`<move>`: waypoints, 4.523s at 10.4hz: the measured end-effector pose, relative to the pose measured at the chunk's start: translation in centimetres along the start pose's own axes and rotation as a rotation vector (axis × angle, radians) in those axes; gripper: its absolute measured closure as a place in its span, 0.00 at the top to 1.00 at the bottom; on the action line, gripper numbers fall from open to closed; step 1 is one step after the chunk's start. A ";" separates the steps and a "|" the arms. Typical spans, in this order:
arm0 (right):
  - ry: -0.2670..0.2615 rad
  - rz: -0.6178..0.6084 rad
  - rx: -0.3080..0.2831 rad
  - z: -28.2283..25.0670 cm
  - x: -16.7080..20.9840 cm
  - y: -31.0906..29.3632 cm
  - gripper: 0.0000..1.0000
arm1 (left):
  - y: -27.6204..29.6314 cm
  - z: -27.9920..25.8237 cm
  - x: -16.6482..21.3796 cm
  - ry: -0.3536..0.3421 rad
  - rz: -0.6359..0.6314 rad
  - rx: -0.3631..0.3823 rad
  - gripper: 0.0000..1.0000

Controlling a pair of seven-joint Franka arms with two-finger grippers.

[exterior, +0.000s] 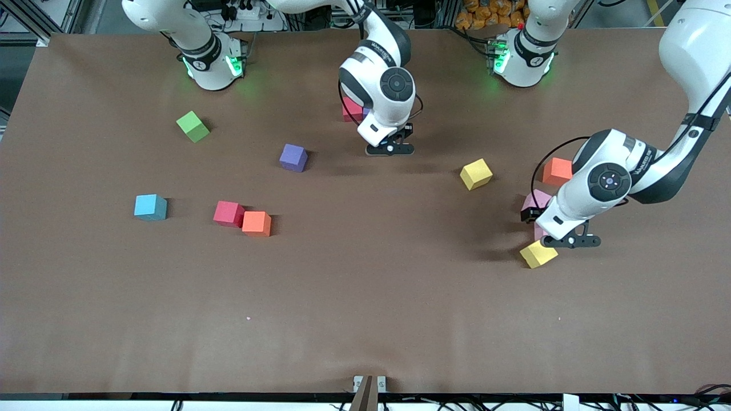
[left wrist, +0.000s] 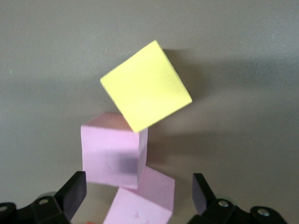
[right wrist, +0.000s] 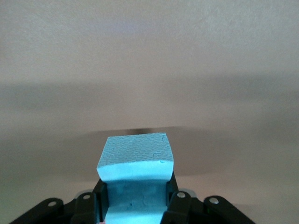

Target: Form number 2 with 11 blocks

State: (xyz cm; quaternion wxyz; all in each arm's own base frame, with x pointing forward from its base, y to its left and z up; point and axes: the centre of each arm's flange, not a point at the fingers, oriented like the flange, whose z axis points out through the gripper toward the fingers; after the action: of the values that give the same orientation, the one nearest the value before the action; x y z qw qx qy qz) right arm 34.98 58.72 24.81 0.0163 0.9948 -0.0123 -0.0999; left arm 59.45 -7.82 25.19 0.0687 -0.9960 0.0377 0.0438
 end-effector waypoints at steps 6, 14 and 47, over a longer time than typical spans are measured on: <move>0.003 0.055 -0.005 1.7 -0.9 -0.8 0.50 | -0.6 2.3 1.8 -0.027 0.102 0.060 1.00; 0.007 0.012 -0.020 3.4 -3.7 -2.3 0.50 | -3.9 5.4 1.5 -0.091 0.086 0.018 1.00; -0.174 0.275 -0.069 1.1 8.3 27.5 1.00 | 38.8 -0.8 -17.1 -0.176 -0.126 -0.150 0.56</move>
State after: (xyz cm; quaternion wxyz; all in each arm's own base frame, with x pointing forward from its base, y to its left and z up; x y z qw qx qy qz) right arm 42.33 31.00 23.07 0.0629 0.9701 -0.1463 -0.1830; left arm 39.36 -45.10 22.39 -0.0001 -0.9910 -0.0346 0.1292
